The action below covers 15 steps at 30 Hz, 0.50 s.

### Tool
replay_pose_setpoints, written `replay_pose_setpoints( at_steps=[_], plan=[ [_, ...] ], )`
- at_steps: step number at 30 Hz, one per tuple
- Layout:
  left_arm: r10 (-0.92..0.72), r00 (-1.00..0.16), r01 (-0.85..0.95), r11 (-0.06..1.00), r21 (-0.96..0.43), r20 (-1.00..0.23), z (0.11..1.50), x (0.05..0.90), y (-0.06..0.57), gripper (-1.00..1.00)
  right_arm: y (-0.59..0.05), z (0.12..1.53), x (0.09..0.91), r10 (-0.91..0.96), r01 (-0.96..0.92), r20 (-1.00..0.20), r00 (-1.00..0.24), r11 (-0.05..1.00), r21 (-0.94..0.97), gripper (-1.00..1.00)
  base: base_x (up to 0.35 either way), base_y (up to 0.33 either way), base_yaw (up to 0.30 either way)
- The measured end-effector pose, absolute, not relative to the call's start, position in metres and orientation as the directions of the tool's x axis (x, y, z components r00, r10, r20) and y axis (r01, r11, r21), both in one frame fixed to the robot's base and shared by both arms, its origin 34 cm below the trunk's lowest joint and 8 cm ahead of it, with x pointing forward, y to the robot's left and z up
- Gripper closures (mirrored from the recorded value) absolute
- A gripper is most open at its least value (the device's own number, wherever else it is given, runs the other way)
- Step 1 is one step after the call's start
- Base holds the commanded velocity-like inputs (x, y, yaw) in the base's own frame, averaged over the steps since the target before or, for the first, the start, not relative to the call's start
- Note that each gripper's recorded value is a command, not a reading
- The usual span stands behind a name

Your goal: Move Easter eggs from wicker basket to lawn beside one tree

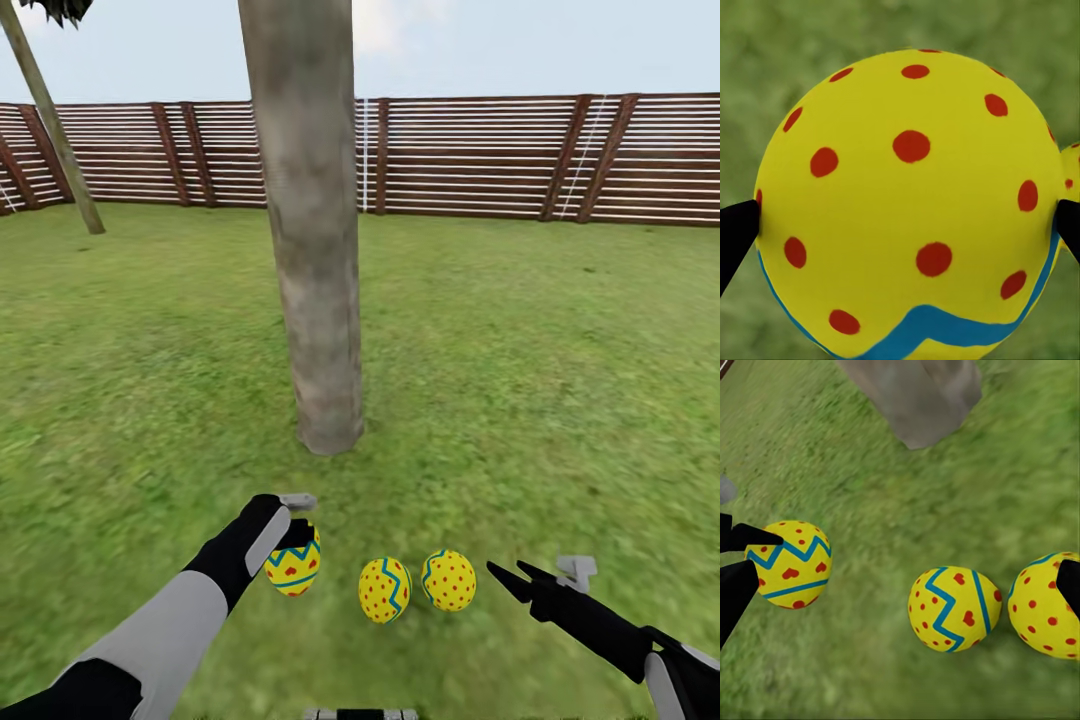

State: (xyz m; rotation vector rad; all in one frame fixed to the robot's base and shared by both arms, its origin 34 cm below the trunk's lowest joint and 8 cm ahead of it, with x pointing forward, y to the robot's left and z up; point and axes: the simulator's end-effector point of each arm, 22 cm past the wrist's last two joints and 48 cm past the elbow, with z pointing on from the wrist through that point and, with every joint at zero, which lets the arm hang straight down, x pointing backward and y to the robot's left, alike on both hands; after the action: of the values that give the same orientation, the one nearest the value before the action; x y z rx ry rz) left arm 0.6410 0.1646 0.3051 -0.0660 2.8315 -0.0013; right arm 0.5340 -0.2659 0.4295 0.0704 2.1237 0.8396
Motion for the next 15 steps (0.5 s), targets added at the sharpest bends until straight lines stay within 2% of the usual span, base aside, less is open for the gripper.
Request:
replay_pose_setpoints(
  at_steps=[15],
  plan=[
    [-0.046, -0.968, -0.046, 0.999, -0.005, -0.246, 0.270, 0.628, 0.165, 1.00, -0.265, 0.399, 0.528, 0.324, -0.193, -0.641, -0.696, 0.775, 0.602, -1.00, 0.000, 0.000, 0.000]
  ],
)
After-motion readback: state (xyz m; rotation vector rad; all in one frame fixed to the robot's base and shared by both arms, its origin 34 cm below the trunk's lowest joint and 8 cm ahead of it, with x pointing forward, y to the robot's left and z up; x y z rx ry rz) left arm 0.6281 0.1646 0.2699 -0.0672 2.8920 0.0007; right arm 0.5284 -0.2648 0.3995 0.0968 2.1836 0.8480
